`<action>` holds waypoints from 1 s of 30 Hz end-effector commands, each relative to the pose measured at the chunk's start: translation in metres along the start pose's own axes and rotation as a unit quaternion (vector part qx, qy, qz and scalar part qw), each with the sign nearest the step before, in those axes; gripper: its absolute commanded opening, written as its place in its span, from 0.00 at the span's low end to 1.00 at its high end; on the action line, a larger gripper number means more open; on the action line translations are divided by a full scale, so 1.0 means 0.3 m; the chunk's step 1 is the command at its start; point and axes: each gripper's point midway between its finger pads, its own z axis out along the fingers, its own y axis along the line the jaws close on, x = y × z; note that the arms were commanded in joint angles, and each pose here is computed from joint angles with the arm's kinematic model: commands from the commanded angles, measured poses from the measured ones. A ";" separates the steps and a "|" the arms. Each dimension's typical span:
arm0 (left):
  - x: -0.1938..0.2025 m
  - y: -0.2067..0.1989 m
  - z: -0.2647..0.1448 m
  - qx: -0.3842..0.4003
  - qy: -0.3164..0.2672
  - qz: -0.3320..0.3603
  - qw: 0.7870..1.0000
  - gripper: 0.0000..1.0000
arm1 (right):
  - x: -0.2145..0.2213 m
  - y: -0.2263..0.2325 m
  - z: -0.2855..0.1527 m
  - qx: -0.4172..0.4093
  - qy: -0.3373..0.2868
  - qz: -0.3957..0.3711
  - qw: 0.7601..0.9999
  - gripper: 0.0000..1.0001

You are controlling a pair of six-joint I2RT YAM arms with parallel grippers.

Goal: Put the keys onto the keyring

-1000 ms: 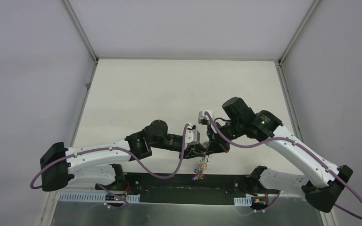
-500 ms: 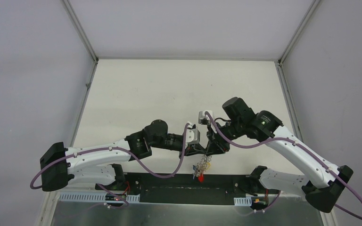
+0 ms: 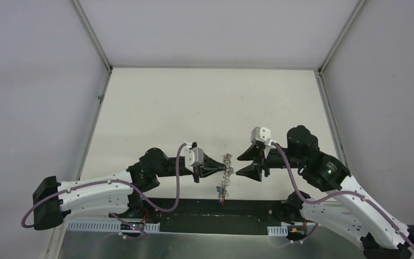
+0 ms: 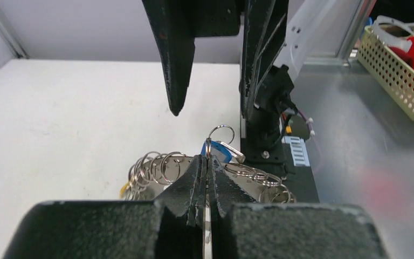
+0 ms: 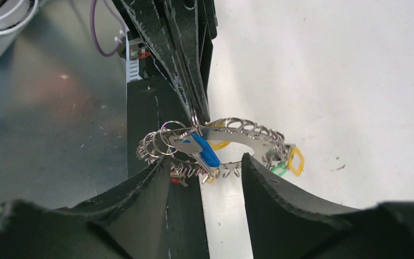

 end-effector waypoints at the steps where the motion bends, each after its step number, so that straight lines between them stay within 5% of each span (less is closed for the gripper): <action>1: -0.239 -0.014 -0.026 -0.005 -0.145 0.026 0.989 0.00 | -0.125 0.014 0.002 -0.011 -0.100 -0.038 0.994 0.53; 7: -0.276 -0.032 -0.035 0.009 -0.174 0.035 0.984 0.00 | -0.177 0.043 0.005 -0.038 -0.125 -0.026 0.991 0.51; 19: -0.259 -0.028 -0.010 0.012 -0.159 0.028 0.987 0.00 | -0.219 0.063 0.006 -0.054 -0.146 0.006 0.988 0.65; 30: -0.254 -0.026 -0.008 0.010 -0.152 0.025 0.988 0.00 | -0.152 0.037 0.000 -0.022 -0.107 0.029 0.994 0.43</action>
